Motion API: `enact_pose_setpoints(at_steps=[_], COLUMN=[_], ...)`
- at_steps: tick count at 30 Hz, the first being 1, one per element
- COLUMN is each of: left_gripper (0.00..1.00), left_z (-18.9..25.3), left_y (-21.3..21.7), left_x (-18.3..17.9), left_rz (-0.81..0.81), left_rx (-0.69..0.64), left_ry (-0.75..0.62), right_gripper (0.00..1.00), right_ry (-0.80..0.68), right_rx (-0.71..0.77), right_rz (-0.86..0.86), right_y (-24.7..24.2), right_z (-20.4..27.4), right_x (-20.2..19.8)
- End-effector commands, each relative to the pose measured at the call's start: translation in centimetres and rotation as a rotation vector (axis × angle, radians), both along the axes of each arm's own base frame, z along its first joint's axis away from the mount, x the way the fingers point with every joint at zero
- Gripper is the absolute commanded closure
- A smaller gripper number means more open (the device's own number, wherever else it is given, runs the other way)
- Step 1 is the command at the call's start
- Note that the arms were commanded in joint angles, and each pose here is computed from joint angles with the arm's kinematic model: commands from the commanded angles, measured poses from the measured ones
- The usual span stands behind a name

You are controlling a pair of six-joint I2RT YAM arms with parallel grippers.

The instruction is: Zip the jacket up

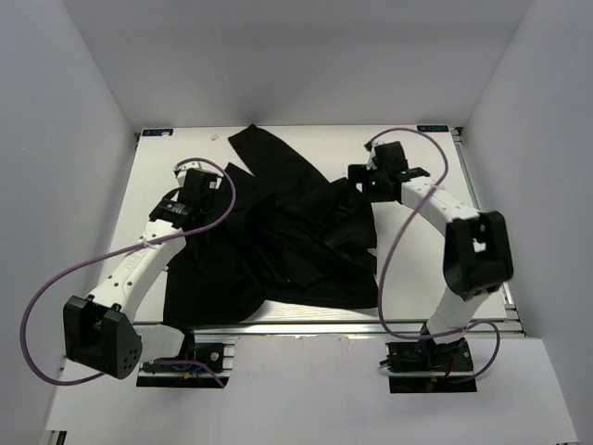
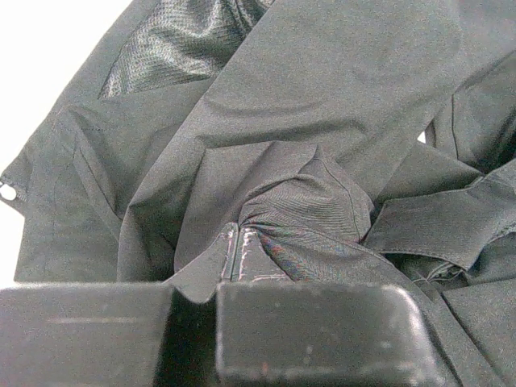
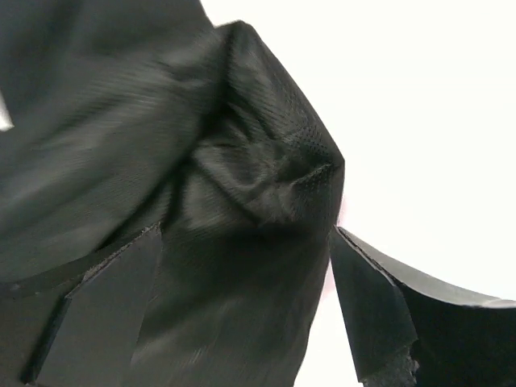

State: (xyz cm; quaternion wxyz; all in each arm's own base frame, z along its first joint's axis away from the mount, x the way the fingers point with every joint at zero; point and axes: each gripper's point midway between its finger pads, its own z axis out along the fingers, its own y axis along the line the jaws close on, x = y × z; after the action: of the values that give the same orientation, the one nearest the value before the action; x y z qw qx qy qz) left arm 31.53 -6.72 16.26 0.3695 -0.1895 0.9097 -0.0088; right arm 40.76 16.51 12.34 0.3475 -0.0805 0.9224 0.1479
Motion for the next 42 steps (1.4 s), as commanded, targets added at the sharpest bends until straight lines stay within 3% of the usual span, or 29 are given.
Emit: enact_pose_setpoints(at_steps=[1,6,8,9,10,11,12,16,21,25,31,36,40,42], left_gripper=[1.0,1.0,1.0,1.0,1.0,1.0,1.0,1.0,1.0,1.0,1.0,1.0,1.0,1.0], left_z=[1.6,2.6,3.3,3.5,3.8,4.0,4.2,6.5,13.3,18.4,25.4,23.8,17.6,15.3], left_y=[0.3,-0.2,-0.7,-0.9,-1.5,-1.7,-2.0,-2.9,-3.9,-5.0,-6.7,-5.5,-1.5,-0.8], left_x=[0.2,0.2,0.3,0.3,0.5,0.4,0.4,1.1,1.9,1.4,0.7,-1.4,-2.2,-2.7], left_rz=[-0.014,-0.072,-0.103,-0.117,-0.145,-0.165,-0.191,-0.248,-0.323,-0.402,-0.558,-0.491,-0.248,-0.218], left_rx=[0.005,-0.006,-0.024,-0.028,-0.048,-0.056,-0.054,-0.075,-0.093,-0.122,-0.109,-0.148,-0.102,-0.073], left_ry=[-0.065,-0.109,-0.138,-0.146,-0.165,-0.175,-0.184,-0.244,-0.433,-0.588,-0.706,-0.68,-0.515,-0.449], right_gripper=[0.11,0.11,0.2,0.3,0.57,0.71,0.99,1.0,1.0,1.0,1.0,1.0,1.0,1.0], right_ry=[0.08,0.137,0.151,0.158,0.155,0.143,0.126,-0.03,-0.394,-0.678,-1.061,-1.123,-0.99,-1.025], right_rx=[-0.034,-0.041,-0.025,-0.012,0.021,0.034,0.047,0.047,0.037,0.046,0.065,-0.044,-0.122,-0.104], right_rz=[0.036,0.012,0.037,0.054,0.095,0.107,0.131,0.152,0.089,0.053,-0.057,-0.262,-0.255,-0.261], right_y=[0.3,0.5,1.1,1.5,2.4,2.8,3.3,4.1,3.1,1.2,-1.9,-7.0,-7.9,-8.4], right_z=[-2.6,-5.8,-6.9,-7.2,-7.3,-7.2,-7.1,-2.1,11.7,23.5,40.6,43.9,37.1,37.7], right_x=[0.6,1.2,1.1,1.0,1.0,1.3,1.4,4.4,7.9,6.3,3.1,0.8,-0.3,-1.7])
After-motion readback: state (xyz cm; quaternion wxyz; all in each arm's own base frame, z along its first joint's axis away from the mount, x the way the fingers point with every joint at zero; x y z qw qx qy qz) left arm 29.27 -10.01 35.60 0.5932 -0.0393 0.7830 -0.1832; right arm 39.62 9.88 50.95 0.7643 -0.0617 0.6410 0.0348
